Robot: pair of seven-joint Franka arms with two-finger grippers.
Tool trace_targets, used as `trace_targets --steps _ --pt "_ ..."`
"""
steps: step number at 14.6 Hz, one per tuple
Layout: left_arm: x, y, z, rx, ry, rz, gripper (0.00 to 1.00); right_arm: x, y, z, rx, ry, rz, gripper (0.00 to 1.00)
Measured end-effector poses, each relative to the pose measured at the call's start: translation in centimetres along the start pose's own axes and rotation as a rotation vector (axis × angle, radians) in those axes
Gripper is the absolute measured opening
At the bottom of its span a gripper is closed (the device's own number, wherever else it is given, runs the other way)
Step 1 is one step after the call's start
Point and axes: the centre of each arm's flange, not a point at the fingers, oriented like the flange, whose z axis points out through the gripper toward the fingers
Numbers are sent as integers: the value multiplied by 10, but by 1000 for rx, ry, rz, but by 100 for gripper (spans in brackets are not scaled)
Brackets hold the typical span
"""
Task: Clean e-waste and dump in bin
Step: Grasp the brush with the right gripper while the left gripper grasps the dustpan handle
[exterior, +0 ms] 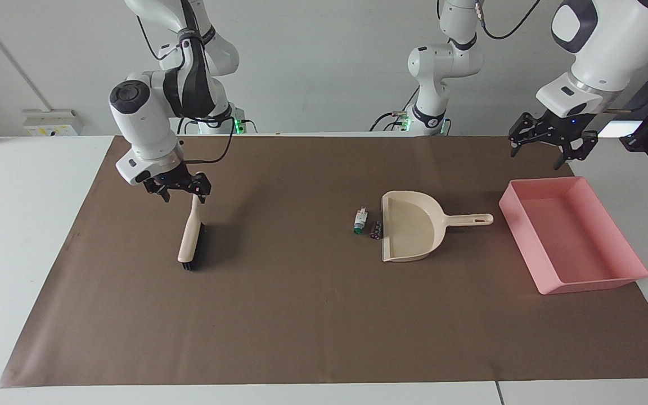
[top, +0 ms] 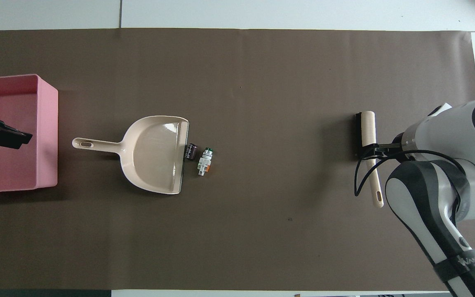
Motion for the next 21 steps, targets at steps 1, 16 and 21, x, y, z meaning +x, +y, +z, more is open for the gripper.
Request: trace_targets --steps 1,16,21 --pt "1 2 5 4 5 112 99 -8 1 9 -1 -8 0 99" --pt "21 87 154 68 -55 758 99 -36 14 62 34 31 -39 98" --pt "43 102 200 162 -140 881 98 -39 13 65 34 26 -45 85"
